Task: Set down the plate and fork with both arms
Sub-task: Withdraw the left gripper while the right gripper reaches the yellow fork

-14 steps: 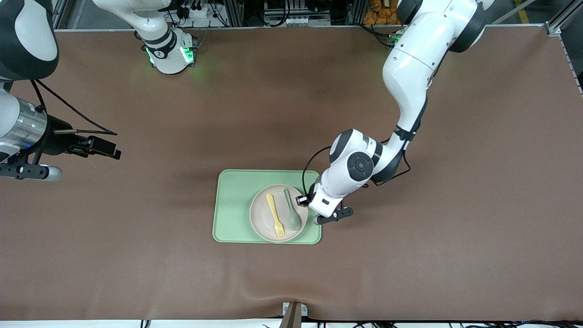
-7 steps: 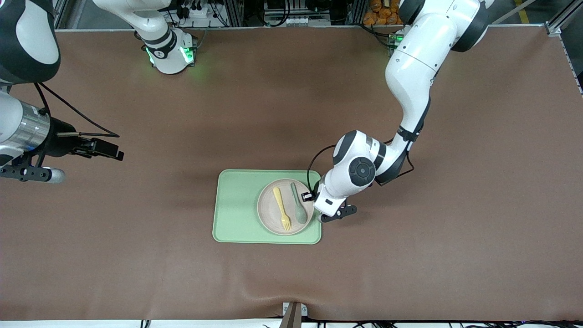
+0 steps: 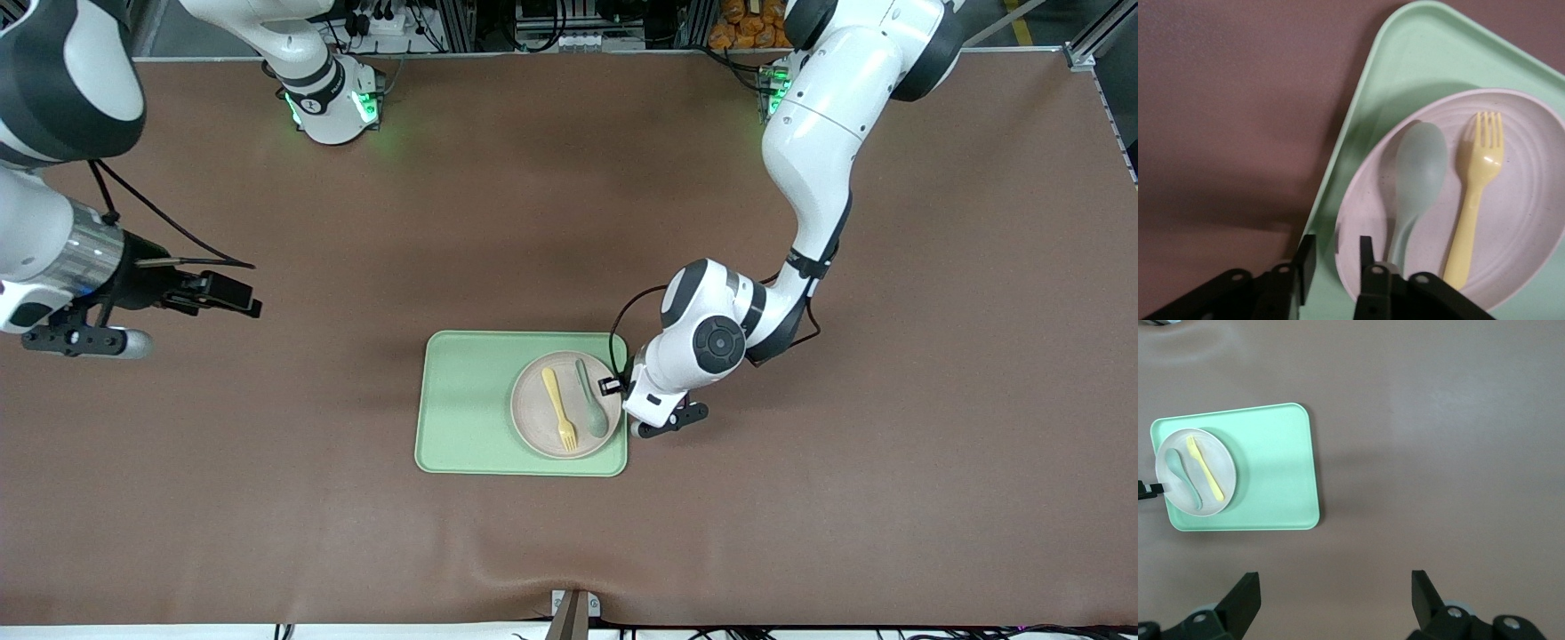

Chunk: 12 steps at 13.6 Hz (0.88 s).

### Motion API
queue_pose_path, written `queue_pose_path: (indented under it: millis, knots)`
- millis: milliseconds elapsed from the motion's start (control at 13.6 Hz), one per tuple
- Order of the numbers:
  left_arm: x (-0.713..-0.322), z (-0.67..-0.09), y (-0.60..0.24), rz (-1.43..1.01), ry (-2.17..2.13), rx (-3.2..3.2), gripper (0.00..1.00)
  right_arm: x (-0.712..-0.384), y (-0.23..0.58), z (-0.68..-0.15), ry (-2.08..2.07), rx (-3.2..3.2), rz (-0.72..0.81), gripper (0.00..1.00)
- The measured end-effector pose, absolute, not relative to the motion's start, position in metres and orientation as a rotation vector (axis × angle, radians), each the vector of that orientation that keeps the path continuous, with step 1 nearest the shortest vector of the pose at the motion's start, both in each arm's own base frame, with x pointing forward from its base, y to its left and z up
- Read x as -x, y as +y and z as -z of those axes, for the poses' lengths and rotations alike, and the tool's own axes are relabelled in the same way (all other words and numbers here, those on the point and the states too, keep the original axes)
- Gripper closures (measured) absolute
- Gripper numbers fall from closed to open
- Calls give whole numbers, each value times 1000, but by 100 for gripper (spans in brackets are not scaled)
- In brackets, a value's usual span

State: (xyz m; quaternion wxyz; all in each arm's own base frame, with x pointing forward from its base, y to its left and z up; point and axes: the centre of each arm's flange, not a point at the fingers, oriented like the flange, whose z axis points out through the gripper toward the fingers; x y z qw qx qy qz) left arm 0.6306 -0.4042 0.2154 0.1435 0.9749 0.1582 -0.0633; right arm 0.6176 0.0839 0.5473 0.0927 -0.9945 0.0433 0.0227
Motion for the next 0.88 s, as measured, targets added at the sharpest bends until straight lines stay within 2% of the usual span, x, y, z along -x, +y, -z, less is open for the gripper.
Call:
queue_pose_path:
  millis: [221,442,516,885]
  knots:
    - [-635,-252,-401,156,440,-2810,33,-626,113,-529,74,2954,-53,0]
    - [-651,-309,-372,70,426,-2847,3,-641,167,-502,-22,2946,32,0]
    - [-658,-329,-355,39,428,-2869,0,-645,192,-493,-62,2940,58,0]
    - [-674,-420,-267,-89,444,-3020,0,-667,308,-443,-151,2899,173,0]
